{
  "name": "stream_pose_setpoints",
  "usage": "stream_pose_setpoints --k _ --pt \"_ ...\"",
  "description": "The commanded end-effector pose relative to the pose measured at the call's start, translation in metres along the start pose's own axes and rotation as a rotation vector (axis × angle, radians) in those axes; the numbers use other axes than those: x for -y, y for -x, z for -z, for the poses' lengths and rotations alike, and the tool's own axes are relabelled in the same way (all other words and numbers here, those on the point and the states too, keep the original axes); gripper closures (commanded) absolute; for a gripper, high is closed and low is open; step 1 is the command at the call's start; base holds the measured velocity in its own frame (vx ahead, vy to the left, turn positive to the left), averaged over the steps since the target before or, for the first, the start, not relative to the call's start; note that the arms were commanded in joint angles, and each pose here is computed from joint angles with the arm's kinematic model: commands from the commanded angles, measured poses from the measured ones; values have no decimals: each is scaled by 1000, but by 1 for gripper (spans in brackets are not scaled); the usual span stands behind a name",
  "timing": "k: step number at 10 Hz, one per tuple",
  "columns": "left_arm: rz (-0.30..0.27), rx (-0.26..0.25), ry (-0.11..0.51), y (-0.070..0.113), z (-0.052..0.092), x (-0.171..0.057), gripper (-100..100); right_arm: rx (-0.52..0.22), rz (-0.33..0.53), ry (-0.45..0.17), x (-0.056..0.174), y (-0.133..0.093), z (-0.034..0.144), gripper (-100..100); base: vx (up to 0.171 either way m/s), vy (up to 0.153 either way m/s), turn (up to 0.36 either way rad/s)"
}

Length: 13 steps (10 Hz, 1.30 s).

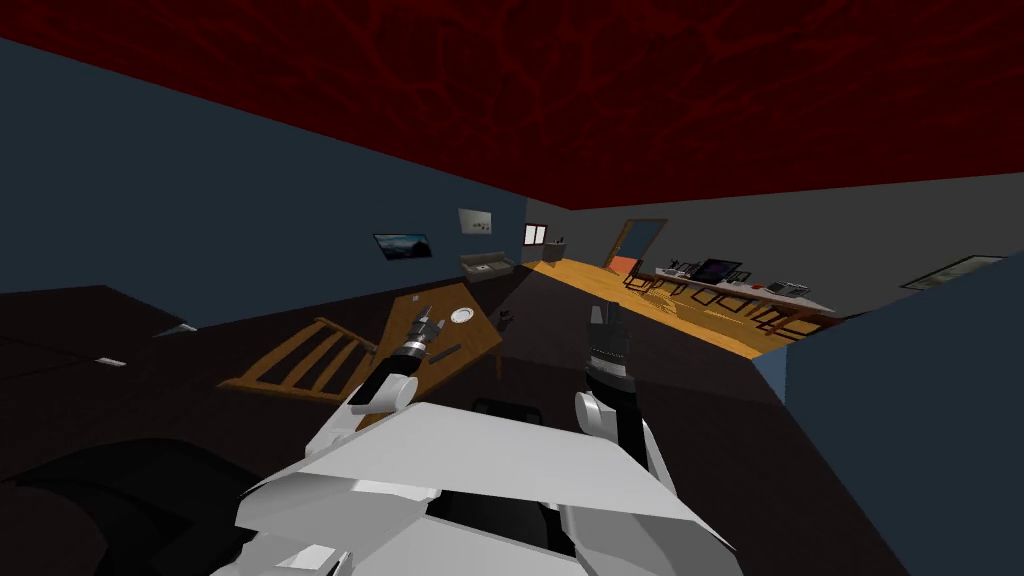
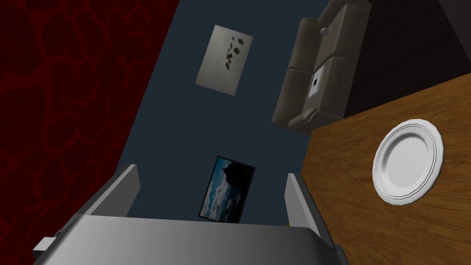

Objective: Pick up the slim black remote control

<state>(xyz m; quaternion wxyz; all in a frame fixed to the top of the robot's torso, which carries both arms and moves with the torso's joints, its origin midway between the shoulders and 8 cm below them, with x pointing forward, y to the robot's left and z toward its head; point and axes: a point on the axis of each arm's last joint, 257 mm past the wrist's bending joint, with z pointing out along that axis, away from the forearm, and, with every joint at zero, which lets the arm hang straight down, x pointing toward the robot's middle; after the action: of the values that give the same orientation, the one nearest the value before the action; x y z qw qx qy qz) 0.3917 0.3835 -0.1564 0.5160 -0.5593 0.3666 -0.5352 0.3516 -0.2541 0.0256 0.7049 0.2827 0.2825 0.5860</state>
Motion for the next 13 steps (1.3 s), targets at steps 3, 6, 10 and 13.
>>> stream_pose_setpoints --k 3,6,10,13 --pt "85 88 147 47 7 -44 -100 0 0 0 0 0 0 0 10 39 -246" --pt "120 131 211 65 14 -63 -100 0 0 0 0 0 0 0 8 22 -188" --pt "194 223 330 103 32 -99 -100 0 0 0 0 0 0 0 6 28 -205" --pt "271 326 443 140 59 -134 -100 0 0 0 0 0 0 0 8 29 -215"
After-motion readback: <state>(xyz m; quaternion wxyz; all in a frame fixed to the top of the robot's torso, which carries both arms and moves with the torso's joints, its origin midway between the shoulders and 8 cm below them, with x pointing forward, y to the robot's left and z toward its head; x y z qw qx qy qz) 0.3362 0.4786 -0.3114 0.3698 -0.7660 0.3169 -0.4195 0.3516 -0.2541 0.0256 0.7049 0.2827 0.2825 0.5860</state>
